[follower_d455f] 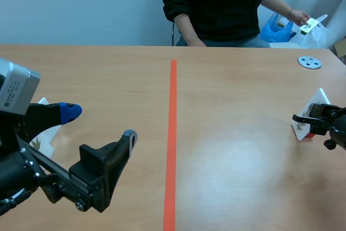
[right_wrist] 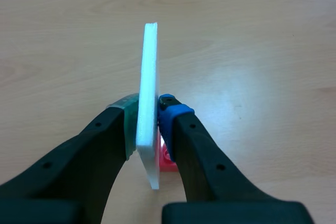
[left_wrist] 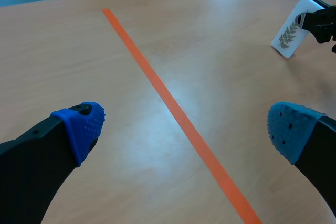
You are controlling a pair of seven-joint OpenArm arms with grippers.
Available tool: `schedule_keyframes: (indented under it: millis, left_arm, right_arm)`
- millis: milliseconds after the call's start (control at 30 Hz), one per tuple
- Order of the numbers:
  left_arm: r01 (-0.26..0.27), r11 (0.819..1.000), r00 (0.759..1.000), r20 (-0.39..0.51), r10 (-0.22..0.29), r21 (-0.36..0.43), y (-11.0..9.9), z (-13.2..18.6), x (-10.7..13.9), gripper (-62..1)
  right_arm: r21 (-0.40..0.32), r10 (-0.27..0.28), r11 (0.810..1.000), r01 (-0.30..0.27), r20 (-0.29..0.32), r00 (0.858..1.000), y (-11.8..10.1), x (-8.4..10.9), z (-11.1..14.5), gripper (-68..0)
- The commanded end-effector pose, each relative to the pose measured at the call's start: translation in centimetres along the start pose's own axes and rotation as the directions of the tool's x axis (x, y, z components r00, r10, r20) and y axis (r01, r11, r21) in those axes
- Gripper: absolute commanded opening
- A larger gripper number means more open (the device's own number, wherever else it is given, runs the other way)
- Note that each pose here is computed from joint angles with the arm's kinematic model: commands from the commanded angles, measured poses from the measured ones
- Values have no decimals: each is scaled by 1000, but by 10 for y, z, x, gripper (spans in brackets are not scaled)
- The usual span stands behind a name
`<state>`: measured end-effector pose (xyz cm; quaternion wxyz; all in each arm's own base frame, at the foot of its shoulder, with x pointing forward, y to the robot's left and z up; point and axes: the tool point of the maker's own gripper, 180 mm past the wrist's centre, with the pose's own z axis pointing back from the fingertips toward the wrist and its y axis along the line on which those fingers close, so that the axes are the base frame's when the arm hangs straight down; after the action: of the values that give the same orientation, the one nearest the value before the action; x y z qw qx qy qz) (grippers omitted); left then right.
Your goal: Sort the leaf by its shape. The table is split by an orange tape line. A compound leaf with several leaflets goes to the left side, a simple leaf with one blade goes to the right side. Return to the home posture when a red brick is placed on the table.
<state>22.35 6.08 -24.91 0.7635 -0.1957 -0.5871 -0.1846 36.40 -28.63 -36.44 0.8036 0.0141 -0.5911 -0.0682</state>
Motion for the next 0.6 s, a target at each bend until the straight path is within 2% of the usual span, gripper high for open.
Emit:
schedule_keyframes:
  millis: [0,67,167,333,500,567]
  left_arm:
    - [-4,1000,1000,21,4,5,1,0,5,14]
    - [-4,1000,1000,21,4,5,1,0,5,14]
    - [-4,1000,1000,21,4,5,1,0,5,14]
    - [-4,1000,1000,21,4,5,1,0,5,14]
    - [-4,1000,1000,21,4,5,1,0,5,14]
    - [-4,1000,1000,22,4,5,1,0,5,14]
  right_arm:
    - [2,16,1000,-16,56,998,-4,22,-3,-550]
    - [2,16,1000,-16,56,998,-4,22,-3,-493]
    - [2,16,1000,-16,65,998,-4,23,-3,-373]
    - [6,20,1000,-21,109,994,-3,33,-2,-184]
    - [27,54,998,-56,89,995,1,41,0,-141]
    - [42,80,996,-84,85,993,6,49,3,-87]
